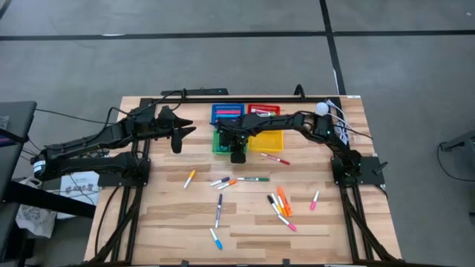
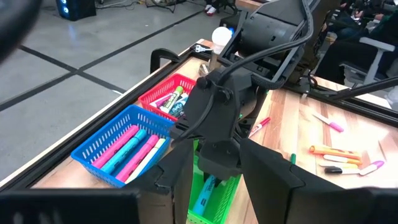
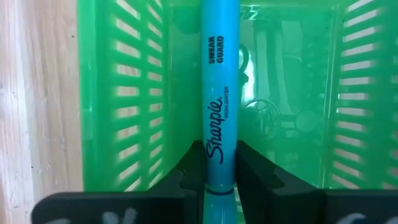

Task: Pick & Place Markers
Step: Put the blue highlighter into the blue bin

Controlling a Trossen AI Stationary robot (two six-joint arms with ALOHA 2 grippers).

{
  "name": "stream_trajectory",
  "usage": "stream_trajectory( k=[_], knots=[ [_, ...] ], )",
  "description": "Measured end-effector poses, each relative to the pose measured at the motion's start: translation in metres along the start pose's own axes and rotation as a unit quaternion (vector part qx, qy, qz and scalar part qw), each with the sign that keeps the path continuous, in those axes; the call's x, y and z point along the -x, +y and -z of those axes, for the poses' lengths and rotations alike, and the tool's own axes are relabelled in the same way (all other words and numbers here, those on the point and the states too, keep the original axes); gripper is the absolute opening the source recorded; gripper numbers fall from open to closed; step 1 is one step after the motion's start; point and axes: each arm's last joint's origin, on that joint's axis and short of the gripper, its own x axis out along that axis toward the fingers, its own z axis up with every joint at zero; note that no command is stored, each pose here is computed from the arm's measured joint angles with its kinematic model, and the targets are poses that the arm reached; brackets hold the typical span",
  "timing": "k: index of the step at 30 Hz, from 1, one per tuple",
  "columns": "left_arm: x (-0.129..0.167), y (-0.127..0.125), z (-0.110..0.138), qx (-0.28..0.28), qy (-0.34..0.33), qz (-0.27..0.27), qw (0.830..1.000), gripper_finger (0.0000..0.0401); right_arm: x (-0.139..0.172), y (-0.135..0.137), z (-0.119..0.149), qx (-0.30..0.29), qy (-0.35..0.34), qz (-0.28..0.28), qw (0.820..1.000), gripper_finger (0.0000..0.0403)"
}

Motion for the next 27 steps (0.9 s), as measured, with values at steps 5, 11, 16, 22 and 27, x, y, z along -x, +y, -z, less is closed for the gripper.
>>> stream_trajectory(
  k=[5, 11, 16, 22, 27],
  knots=[
    [0.0, 0.0, 0.0, 0.0, 0.0, 0.0, 1.0, 0.0131, 0.007, -0.001, -0.005, -0.004, 0.002, 0.004, 1.0, 0.0077],
    [0.0, 0.0, 0.0, 0.0, 0.0, 0.0, 1.0, 0.0131, 0.017, -0.003, -0.013, -0.009, -0.012, 0.008, 1.0, 0.0062],
    [0.0, 0.0, 0.0, 0.0, 0.0, 0.0, 1.0, 0.0131, 0.02, -0.003, -0.012, -0.01, -0.005, 0.004, 1.0, 0.0056],
    [0.0, 0.0, 0.0, 0.0, 0.0, 0.0, 1.0, 0.0131, 0.02, -0.002, -0.009, -0.011, 0.013, -0.001, 1.0, 0.0063],
    [0.0, 0.0, 0.0, 0.0, 0.0, 0.0, 1.0, 0.0131, 0.02, 0.0, -0.008, -0.011, 0.021, -0.004, 1.0, 0.0062]
  ],
)
